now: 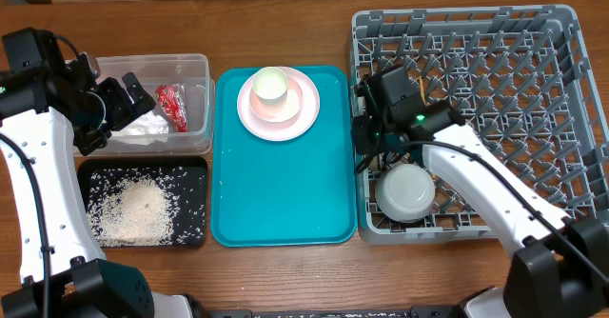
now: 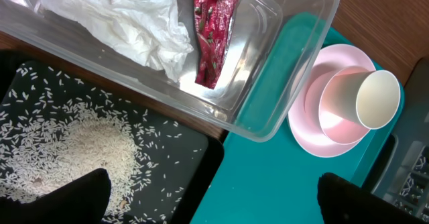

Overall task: Sort waste into correct bins and load items into the dishwasher
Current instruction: 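Tilt the bowl upright in the rack and open the right gripper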

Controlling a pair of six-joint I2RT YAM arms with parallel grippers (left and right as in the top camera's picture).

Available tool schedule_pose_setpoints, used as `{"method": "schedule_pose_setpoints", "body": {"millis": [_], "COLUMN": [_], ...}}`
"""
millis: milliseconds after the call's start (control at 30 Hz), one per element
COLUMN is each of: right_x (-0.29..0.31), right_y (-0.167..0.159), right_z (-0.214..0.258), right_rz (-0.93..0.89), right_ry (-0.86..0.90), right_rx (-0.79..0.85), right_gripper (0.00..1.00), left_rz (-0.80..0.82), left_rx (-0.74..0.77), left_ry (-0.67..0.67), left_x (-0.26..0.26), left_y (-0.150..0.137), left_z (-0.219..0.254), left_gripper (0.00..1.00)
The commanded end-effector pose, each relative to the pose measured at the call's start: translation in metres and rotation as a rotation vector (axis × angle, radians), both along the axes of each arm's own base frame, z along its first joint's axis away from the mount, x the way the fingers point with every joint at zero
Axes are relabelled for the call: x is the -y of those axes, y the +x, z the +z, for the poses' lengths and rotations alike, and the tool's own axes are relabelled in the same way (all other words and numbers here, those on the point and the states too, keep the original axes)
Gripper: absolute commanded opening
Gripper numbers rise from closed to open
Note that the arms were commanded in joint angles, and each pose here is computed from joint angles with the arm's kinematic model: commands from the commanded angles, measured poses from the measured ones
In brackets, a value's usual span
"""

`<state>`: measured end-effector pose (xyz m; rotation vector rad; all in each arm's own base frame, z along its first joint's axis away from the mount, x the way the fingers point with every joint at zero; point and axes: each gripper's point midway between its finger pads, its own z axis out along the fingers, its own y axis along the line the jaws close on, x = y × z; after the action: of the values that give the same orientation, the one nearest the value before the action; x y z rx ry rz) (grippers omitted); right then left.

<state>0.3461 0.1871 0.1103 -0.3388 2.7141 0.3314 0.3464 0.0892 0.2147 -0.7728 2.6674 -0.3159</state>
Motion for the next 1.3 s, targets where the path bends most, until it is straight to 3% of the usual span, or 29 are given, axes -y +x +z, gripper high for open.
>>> {"method": "schedule_pose_setpoints", "body": {"millis": [0,300,667,867,1267], "right_x": [0.000,0.006,0.007,0.009,0.014], "right_y": [-0.002,-0.014,-0.016,-0.020,-0.029], "right_z": [-0.006,-0.012,-0.016,-0.020,-0.024], "right_rz": [0.002,0.002,-0.017,-0.019,-0.019], "right_ry": [-0.012,-0.038,-0.038,-0.046,-0.065], "right_rx": [-0.007,-0.060,-0.078,-0.096,-0.135], "right_gripper": [0.35,0.20,0.27,0.15,0.12], "left_rz": [-0.014,-0.014,-0.015,-0.015,-0.014], "left_rx": [0.030,0.030,0.030,0.030,0.030], "left_ry": [0.018,0.018,0.018,0.018,0.018], "left_x": [0.001,0.001,0.001,0.001,0.001], "left_y": [0.001,0.001,0.001,0.001,0.001], "left_z": [0.010,0.010,0.010,0.010,0.010], "left_gripper": [1.00,1.00,1.00,1.00,1.00]}}
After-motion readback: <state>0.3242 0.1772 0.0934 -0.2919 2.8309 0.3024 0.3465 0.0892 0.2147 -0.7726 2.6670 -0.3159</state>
